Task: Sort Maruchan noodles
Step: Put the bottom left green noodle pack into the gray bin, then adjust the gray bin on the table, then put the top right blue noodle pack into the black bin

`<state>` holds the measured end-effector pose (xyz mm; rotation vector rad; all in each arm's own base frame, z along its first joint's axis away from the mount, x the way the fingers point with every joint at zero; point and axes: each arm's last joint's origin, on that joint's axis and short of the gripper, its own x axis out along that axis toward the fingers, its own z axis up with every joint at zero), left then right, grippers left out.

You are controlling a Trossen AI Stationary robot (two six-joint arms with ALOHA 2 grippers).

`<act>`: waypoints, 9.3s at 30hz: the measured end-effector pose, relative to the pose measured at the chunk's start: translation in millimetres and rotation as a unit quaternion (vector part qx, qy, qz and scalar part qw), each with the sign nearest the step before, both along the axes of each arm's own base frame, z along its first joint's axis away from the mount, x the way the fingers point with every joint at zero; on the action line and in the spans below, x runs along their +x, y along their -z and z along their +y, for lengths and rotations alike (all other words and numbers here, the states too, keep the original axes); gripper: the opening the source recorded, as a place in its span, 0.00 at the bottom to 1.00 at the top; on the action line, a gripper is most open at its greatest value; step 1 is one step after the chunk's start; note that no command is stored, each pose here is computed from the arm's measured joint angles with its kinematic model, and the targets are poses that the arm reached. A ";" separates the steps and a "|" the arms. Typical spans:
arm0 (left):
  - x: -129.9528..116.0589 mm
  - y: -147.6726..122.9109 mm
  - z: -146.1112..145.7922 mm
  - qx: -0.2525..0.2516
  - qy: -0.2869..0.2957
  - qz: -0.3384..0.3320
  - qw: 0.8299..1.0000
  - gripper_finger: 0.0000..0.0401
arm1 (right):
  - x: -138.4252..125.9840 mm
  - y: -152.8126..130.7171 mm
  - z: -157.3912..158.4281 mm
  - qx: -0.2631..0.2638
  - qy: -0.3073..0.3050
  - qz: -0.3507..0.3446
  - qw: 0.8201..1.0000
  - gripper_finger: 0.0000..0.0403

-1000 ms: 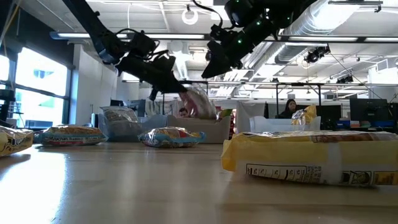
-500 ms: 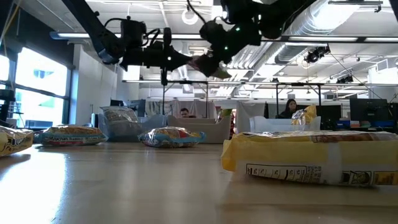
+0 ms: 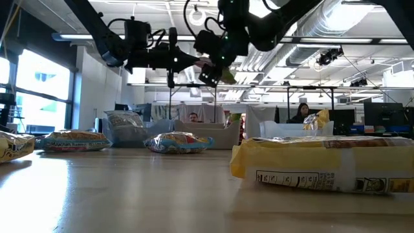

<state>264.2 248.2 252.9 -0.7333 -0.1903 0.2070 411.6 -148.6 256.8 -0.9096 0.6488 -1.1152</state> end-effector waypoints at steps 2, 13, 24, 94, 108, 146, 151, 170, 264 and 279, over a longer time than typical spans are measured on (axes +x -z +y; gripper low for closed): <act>-1.2 0.5 1.2 -0.001 0.000 0.002 1.000 0.00 | 1.9 -5.2 -0.7 0.003 0.003 -0.010 1.000 0.61; -6.1 1.1 5.4 0.001 0.013 0.007 1.000 0.00 | 8.9 -18.2 -3.5 0.050 -0.001 -0.020 0.999 0.29; -13.5 1.1 11.1 0.040 0.031 0.017 0.999 0.10 | 10.1 -17.7 -3.5 0.078 -0.020 -0.031 0.996 0.05; -27.8 73.2 -133.9 0.292 -0.213 0.251 0.898 0.00 | -62.0 23.7 -64.7 0.566 0.249 -0.495 0.610 0.05; -27.8 73.3 -133.8 0.297 -0.213 0.253 0.896 0.00 | -61.0 -33.6 -71.5 0.574 0.234 -0.417 0.665 0.05; -27.5 73.4 -134.0 0.300 -0.209 0.254 0.895 0.00 | -34.6 -0.9 -94.7 0.618 0.287 -0.306 0.665 0.05; -27.5 73.6 -134.0 0.300 -0.209 0.255 0.895 0.00 | -25.7 20.4 -99.4 0.625 0.286 -0.289 0.667 0.05; -27.2 73.9 -134.4 0.312 -0.198 0.258 0.892 0.00 | -25.6 23.4 -101.9 0.600 0.282 -0.268 0.699 0.24; -34.5 99.5 -161.5 0.259 -0.032 0.241 0.935 0.00 | -81.7 52.6 33.6 0.462 -0.232 -0.093 0.851 0.00; -30.7 113.7 -188.4 0.234 0.084 0.277 0.928 0.01 | -118.6 88.9 78.8 0.466 -0.339 -0.225 0.786 0.00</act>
